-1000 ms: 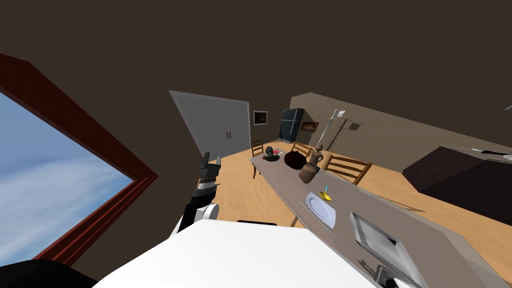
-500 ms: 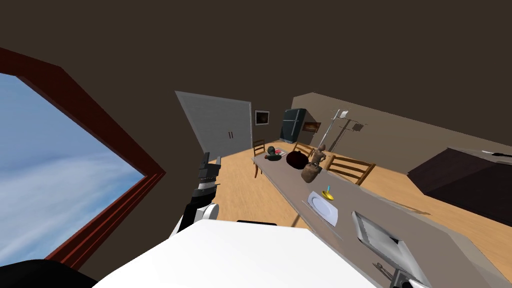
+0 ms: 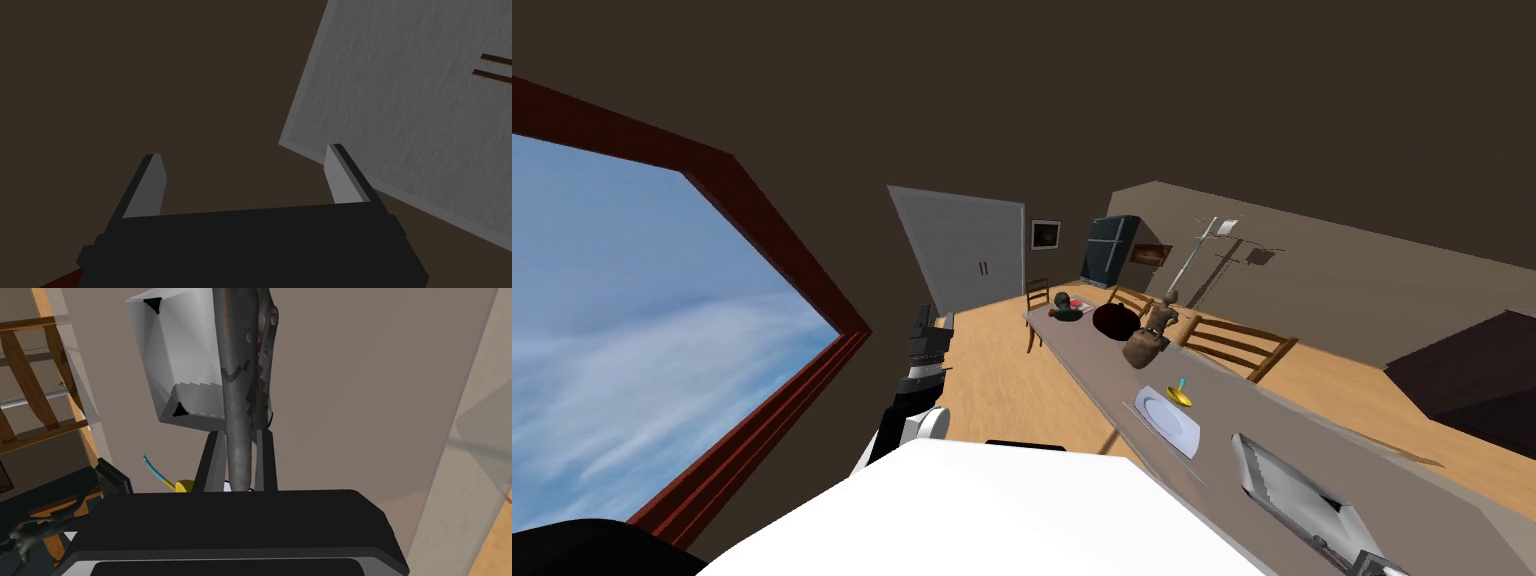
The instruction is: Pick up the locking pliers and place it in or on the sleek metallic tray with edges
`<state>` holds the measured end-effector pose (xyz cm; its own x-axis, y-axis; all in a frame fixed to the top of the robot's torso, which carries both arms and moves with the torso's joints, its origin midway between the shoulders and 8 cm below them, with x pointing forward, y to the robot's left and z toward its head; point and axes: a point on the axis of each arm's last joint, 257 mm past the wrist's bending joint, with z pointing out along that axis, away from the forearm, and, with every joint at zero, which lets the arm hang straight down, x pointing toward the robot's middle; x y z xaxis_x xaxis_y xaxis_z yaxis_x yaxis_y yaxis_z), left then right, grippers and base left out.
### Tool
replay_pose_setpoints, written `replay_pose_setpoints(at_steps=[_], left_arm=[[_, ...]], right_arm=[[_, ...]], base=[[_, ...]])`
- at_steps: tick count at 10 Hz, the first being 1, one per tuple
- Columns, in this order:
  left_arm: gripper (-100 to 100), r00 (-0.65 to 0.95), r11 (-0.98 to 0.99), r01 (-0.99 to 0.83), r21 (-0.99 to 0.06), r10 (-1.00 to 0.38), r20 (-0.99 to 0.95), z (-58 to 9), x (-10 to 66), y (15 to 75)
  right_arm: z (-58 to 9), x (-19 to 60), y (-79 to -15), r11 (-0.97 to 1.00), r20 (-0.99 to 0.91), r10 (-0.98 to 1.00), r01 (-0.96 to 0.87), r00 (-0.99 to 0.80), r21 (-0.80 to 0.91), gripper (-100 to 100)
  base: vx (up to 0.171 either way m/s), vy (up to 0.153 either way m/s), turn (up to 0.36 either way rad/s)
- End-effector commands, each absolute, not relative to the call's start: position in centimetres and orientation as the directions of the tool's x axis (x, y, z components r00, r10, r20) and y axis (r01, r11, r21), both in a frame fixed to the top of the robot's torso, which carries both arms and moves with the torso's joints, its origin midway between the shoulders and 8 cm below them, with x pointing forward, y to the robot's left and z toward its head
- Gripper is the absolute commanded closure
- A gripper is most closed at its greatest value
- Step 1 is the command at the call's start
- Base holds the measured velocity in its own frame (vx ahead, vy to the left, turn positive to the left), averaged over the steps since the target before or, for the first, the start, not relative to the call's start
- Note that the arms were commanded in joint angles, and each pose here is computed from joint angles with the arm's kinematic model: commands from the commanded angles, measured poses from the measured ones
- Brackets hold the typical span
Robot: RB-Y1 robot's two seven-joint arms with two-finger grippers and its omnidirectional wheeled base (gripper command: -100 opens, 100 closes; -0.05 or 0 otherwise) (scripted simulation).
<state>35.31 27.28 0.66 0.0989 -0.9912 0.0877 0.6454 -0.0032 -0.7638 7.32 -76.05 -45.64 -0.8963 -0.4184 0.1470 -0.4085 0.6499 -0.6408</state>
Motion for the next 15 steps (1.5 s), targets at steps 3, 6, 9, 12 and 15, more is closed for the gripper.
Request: replay_pose_setpoints(at_steps=[3,6,9,12,15], left_arm=[[0,0.099,-0.003,0.645,-0.764,-0.991,0.088,0.7,35.3,27.3],[0,0.099,-0.003,0.645,-0.764,-0.991,0.087,0.7,35.3,27.3],[0,0.099,-0.003,0.645,-0.764,-0.991,0.087,0.7,35.3,27.3],[0,0.099,-0.003,0.645,-0.764,-0.991,0.087,0.6,35.3,27.3],[0,0.099,-0.003,0.645,-0.764,-0.991,0.087,0.6,35.3,27.3]], right_arm=[[-43.1,7.0,-78.5,0.656,0.125,-0.380,-0.362,-0.917,-0.662,100],[-42.3,7.3,-78.6,0.701,0.062,-0.347,-0.303,-0.936,-0.646,100],[-43.6,7.9,-76.2,0.758,-0.002,-0.338,-0.271,-0.941,-0.594,100],[-44.6,8.2,-74.4,0.786,-0.029,-0.342,-0.269,-0.939,-0.556,100],[-44.3,8.1,-75.0,0.778,-0.021,-0.342,-0.271,-0.940,-0.567,-100]], base=[[-0.086,-0.079,0.183],[-0.058,-0.171,0.252],[-0.061,-0.236,0.197],[-0.035,-0.155,0.066],[-0.003,-0.022,0.008]])
